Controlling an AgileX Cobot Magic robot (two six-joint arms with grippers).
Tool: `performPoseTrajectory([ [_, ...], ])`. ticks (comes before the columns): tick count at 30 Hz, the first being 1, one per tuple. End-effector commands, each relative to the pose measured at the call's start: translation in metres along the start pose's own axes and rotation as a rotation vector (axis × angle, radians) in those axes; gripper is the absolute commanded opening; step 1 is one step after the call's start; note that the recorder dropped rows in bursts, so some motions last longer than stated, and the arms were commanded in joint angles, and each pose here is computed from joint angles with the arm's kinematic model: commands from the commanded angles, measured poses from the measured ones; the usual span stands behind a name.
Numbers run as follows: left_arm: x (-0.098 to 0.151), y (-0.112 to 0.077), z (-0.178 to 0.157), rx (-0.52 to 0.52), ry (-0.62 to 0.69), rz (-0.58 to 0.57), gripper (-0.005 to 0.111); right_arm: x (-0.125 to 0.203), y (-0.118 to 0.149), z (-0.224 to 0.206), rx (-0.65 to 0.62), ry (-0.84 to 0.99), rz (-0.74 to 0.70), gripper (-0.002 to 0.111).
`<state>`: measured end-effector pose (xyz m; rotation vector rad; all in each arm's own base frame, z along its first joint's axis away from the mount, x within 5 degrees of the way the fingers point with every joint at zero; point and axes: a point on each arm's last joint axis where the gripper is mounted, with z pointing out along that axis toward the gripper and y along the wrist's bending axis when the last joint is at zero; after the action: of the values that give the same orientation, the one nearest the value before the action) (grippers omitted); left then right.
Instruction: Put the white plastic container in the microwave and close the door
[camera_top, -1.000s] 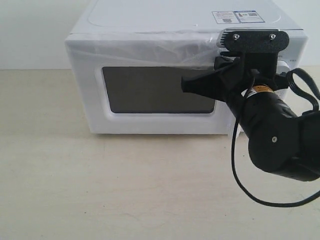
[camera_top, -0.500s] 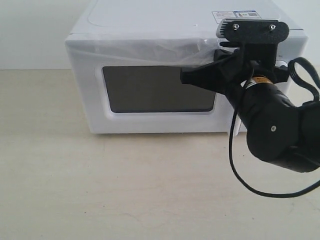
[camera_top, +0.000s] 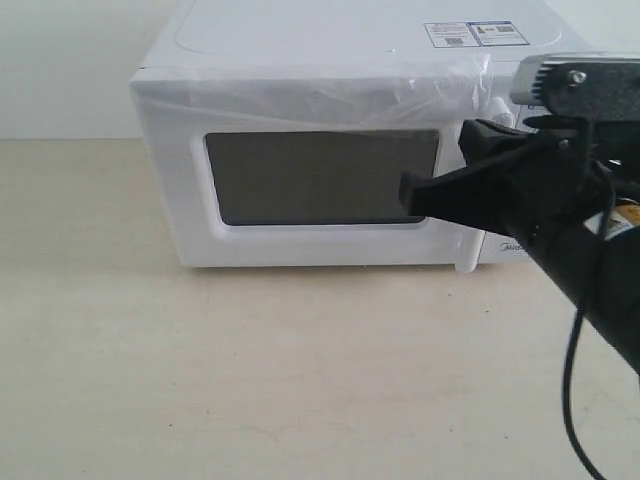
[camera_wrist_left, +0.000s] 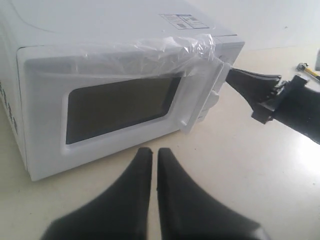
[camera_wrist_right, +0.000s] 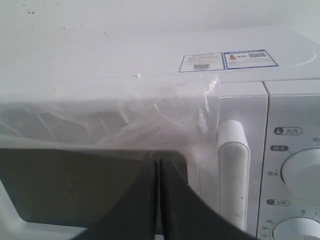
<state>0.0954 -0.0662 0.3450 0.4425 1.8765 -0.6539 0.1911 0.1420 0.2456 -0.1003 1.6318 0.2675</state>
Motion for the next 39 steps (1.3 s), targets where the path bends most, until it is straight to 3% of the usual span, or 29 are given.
performPoseTrajectory([
  [1, -0.001, -0.009, -0.022, 0.012, -0.091, -0.008, 0.004, -0.013, -0.009, -0.029, -0.011, -0.045, 0.011, 0.0],
  [5, 0.005, -0.02, -0.05, 0.032, -0.164, 0.004, 0.004, -0.026, -0.015, -0.054, -0.069, -0.093, 0.032, 0.0],
  [17, 0.036, -0.035, -0.127, -0.063, -0.446, 0.128, 0.004, -0.05, -0.042, -0.103, -0.205, -0.089, 0.131, 0.0],
  [28, 0.046, -0.022, -0.11, -0.114, -0.414, 0.085, 0.004, -0.057, -0.045, -0.12, -0.323, -0.098, 0.186, 0.0],
  [33, 0.056, -0.021, -0.104, -0.101, -0.312, 0.075, 0.004, -0.055, -0.044, -0.12, -0.332, -0.084, 0.189, 0.0],
  [39, 0.057, -0.021, -0.104, -0.1, -0.305, 0.074, 0.004, -0.055, -0.044, -0.12, -0.332, -0.083, 0.191, 0.0],
])
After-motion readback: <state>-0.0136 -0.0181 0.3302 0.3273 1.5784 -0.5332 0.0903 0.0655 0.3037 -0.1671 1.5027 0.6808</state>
